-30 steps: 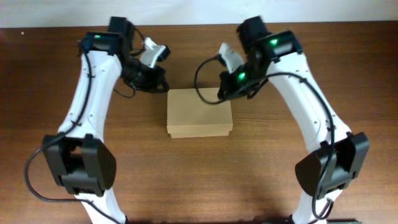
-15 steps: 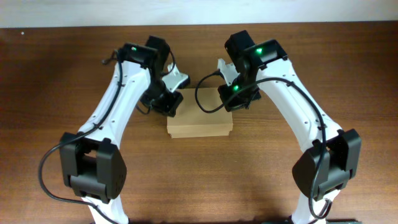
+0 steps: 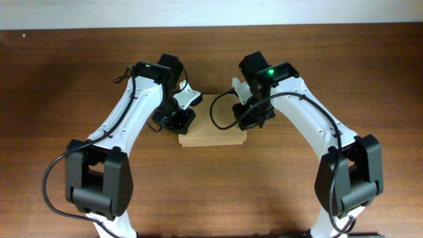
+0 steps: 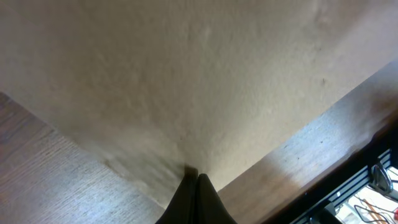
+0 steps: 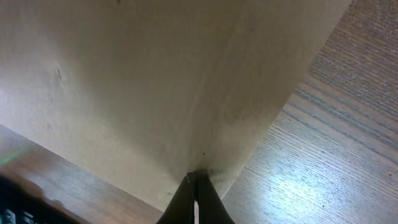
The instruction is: Pack container
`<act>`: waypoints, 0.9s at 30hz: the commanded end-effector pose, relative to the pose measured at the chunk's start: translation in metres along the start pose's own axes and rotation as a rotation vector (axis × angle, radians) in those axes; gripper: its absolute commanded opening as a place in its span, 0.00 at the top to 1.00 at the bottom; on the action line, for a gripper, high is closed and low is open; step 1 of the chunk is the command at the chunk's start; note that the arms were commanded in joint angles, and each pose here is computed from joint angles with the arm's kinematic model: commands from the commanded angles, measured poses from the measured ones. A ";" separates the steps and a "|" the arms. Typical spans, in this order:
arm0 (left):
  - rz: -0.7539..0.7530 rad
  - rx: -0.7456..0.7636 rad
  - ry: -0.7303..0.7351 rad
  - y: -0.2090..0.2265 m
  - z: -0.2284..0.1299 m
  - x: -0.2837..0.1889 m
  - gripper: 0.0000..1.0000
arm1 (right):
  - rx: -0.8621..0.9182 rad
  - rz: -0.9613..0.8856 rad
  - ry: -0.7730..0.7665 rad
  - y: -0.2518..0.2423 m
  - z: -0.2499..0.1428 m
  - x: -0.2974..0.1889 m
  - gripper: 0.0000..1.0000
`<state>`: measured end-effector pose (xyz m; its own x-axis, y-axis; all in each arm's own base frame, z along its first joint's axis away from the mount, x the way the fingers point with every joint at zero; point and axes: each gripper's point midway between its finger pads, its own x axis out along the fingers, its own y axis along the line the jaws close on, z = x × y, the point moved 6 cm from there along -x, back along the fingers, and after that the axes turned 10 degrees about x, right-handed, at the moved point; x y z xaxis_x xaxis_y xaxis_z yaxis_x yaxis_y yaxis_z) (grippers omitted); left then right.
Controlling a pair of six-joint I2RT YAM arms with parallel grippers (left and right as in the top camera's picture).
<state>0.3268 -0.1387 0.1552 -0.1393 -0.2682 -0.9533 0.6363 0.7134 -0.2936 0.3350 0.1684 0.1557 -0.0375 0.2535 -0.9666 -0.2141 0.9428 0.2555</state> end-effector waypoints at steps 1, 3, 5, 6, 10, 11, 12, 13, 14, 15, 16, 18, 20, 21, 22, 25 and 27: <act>0.093 -0.021 -0.070 0.009 0.009 -0.025 0.98 | 0.021 -0.047 -0.029 -0.006 0.006 -0.018 0.96; 0.176 -0.056 -0.134 0.014 0.015 -0.053 0.98 | 0.025 -0.070 -0.087 -0.006 0.014 -0.046 0.96; 0.248 -0.079 -0.220 0.016 0.021 -0.088 0.97 | 0.027 -0.112 -0.155 -0.006 0.020 -0.082 0.96; 0.277 -0.078 -0.273 0.016 0.023 -0.108 0.95 | 0.027 -0.137 -0.189 -0.006 0.022 -0.101 0.96; 0.470 -0.085 -0.490 0.012 0.018 -0.202 0.90 | 0.058 -0.281 -0.391 -0.005 0.017 -0.193 0.96; 0.523 -0.093 -0.516 0.011 0.014 -0.218 0.90 | 0.077 -0.275 -0.432 -0.003 0.014 -0.208 0.96; 0.590 -0.108 -0.542 0.010 0.008 -0.236 0.90 | 0.079 -0.265 -0.474 0.000 0.010 -0.224 0.96; 0.640 -0.121 -0.555 0.009 0.002 -0.249 0.90 | 0.078 -0.263 -0.509 0.002 0.007 -0.236 0.96; 0.686 -0.133 -0.567 0.006 -0.005 -0.261 0.90 | 0.076 -0.255 -0.545 0.005 0.001 -0.249 0.96; 0.694 -0.134 -0.577 0.003 -0.008 -0.267 0.90 | 0.077 -0.251 -0.565 0.005 -0.003 -0.256 0.96; 0.699 -0.136 -0.584 0.001 -0.013 -0.271 0.91 | 0.084 -0.249 -0.577 0.005 -0.008 -0.262 0.96; 0.702 -0.136 -0.569 -0.002 -0.022 -0.273 0.90 | 0.112 -0.249 -0.593 0.000 -0.021 -0.272 0.96; 0.703 -0.146 -0.565 -0.003 -0.031 -0.275 0.90 | 0.137 -0.253 -0.614 -0.008 -0.036 -0.281 0.96; 0.711 -0.151 -0.579 -0.005 -0.036 -0.278 0.90 | 0.156 -0.255 -0.626 -0.014 -0.045 -0.286 0.96; 0.719 -0.155 -0.592 -0.007 -0.042 -0.281 0.90 | 0.182 -0.256 -0.638 -0.019 -0.055 -0.290 0.96; 0.748 -0.165 -0.638 -0.016 -0.067 -0.285 0.90 | 0.249 -0.249 -0.694 -0.035 -0.095 -0.299 0.96; 0.769 -0.176 -0.661 -0.021 -0.086 -0.280 0.90 | 0.273 -0.254 -0.739 -0.042 -0.125 -0.299 0.96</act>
<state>0.3220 -0.0375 0.4163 0.6989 0.0027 -0.7152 0.3013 0.9058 0.2979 0.2777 0.0452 0.4241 0.5965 0.0383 -0.8017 0.0642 0.9934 0.0952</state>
